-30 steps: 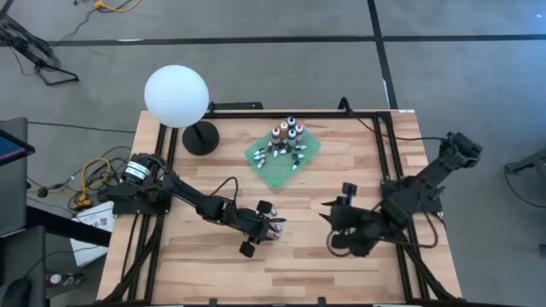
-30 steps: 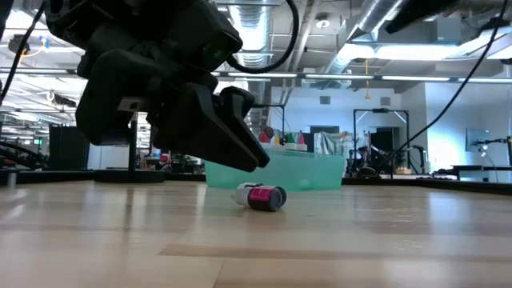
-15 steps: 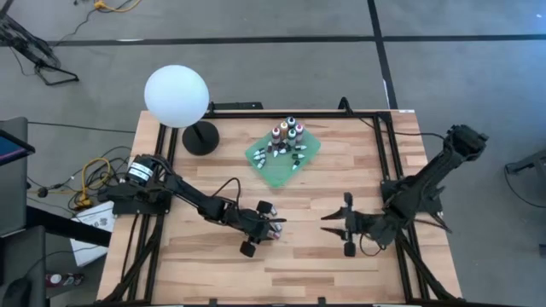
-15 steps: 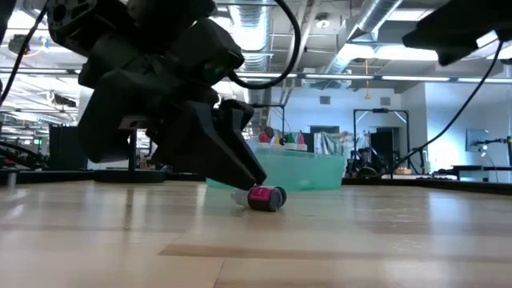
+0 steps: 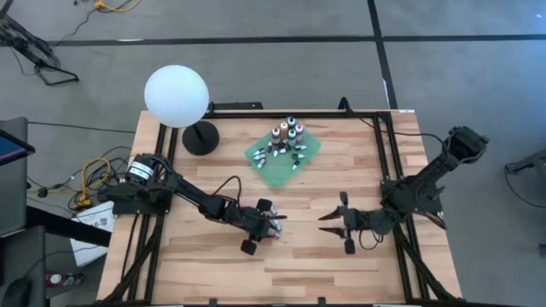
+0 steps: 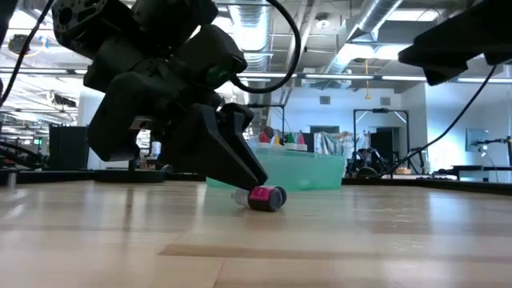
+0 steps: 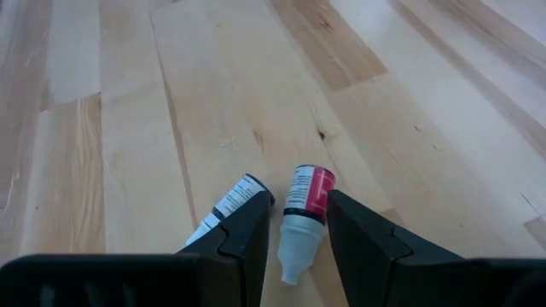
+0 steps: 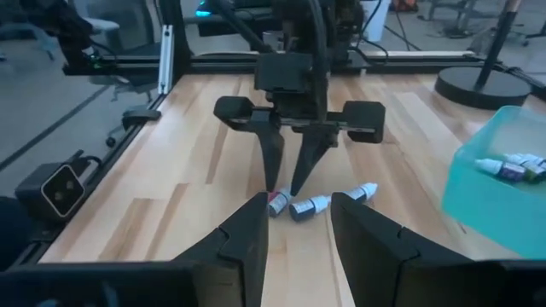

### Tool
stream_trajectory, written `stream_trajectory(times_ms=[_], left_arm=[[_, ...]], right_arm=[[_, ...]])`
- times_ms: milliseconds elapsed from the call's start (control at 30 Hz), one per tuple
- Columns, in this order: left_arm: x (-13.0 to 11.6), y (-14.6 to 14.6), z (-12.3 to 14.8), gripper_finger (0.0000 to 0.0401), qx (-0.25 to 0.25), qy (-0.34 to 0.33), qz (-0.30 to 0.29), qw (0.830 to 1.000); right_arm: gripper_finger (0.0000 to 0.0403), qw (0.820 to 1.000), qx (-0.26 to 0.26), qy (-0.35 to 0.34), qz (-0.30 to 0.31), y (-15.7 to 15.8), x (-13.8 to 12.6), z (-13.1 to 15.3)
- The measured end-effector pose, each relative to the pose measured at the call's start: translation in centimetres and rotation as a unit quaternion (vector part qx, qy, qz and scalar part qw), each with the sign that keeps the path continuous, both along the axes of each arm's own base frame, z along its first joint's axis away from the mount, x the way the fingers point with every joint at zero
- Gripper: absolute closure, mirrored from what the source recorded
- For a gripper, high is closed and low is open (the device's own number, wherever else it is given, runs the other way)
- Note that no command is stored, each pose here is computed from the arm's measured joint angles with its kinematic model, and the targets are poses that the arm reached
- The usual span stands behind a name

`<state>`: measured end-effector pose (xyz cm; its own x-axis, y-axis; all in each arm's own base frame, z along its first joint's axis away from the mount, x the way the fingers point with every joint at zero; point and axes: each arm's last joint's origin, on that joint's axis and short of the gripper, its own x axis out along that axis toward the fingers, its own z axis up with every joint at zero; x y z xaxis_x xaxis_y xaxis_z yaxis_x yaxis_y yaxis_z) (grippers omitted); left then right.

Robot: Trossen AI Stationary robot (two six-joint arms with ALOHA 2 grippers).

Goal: Pick & Place food coloring
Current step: Put the pink food coloring bottle into the green bin

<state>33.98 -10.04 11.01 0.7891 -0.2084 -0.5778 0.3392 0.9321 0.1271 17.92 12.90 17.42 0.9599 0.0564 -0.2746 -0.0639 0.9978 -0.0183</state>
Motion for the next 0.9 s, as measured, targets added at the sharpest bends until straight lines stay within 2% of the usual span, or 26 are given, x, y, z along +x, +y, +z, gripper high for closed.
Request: stream_trajectory(times_ms=[600, 900], left_arm=[[-0.3, 0.1, -0.9, 0.0288, 0.006, 0.035, -0.003, 0.999], [0.1, 0.1, -1.4, 0.0288, -0.006, 0.021, 0.001, 1.000]], right_arm=[[0.0282, 1.000, 0.011, -0.024, 0.009, -0.8, 0.1, -0.2], [0.0282, 1.000, 0.015, -0.024, 0.008, -0.8, 0.1, -0.3]])
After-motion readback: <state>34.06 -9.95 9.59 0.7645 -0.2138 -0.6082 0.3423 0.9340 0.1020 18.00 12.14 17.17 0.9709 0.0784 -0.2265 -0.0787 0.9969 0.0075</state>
